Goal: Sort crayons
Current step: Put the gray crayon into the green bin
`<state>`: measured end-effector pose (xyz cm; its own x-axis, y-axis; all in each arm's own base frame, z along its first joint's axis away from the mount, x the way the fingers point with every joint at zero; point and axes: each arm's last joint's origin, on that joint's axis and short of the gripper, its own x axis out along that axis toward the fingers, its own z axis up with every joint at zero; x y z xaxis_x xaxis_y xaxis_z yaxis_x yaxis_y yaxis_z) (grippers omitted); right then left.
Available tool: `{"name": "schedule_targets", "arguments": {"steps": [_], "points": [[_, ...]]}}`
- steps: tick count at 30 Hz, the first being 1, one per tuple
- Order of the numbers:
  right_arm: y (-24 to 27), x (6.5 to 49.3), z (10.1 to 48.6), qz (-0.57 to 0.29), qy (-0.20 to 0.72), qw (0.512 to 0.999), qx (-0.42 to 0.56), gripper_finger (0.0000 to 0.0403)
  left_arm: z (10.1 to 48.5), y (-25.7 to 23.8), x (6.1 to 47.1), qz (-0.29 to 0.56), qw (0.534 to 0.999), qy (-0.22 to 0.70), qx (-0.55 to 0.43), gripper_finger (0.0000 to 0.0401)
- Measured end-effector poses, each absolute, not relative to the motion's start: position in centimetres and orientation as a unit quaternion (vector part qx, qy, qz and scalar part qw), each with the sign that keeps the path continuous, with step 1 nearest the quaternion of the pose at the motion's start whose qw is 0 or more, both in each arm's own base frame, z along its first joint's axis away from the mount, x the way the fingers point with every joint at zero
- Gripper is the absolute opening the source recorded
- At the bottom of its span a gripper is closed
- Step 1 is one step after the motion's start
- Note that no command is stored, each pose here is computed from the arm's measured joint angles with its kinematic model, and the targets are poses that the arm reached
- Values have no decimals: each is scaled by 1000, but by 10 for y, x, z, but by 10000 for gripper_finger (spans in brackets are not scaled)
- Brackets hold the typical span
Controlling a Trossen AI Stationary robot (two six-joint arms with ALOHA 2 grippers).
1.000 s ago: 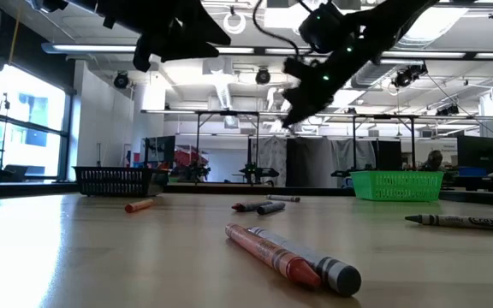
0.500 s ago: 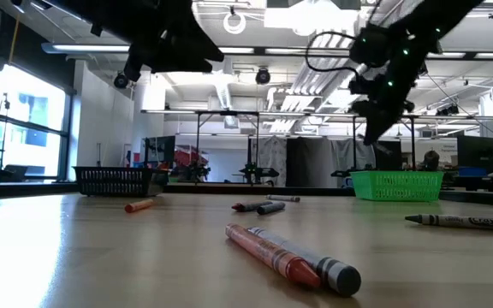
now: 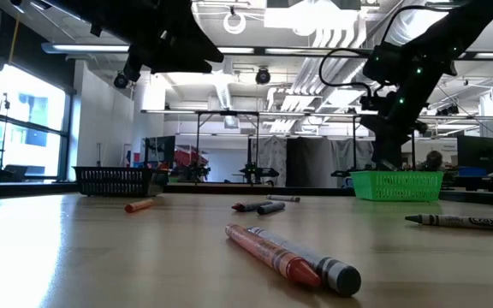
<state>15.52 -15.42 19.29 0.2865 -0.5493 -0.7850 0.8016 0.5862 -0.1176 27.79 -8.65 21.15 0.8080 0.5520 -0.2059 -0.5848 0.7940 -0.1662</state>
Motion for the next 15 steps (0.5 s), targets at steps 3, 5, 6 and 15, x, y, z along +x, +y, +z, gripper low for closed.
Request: {"name": "schedule_targets", "arguments": {"steps": [3,5,6,15], "points": [[-154,155,193,-427,417,789,147,42,211,-86,278,301,944,74,-111,126],[-154,155,193,-427,417,789,146,63,211,-86,278,301,944,74,-111,126],[-154,155,193,-426,418,789,145,74,211,-86,278,301,944,74,-111,126],[-154,160,196,-395,389,815,172,122,211,-86,278,302,944,73,-115,126]]}}
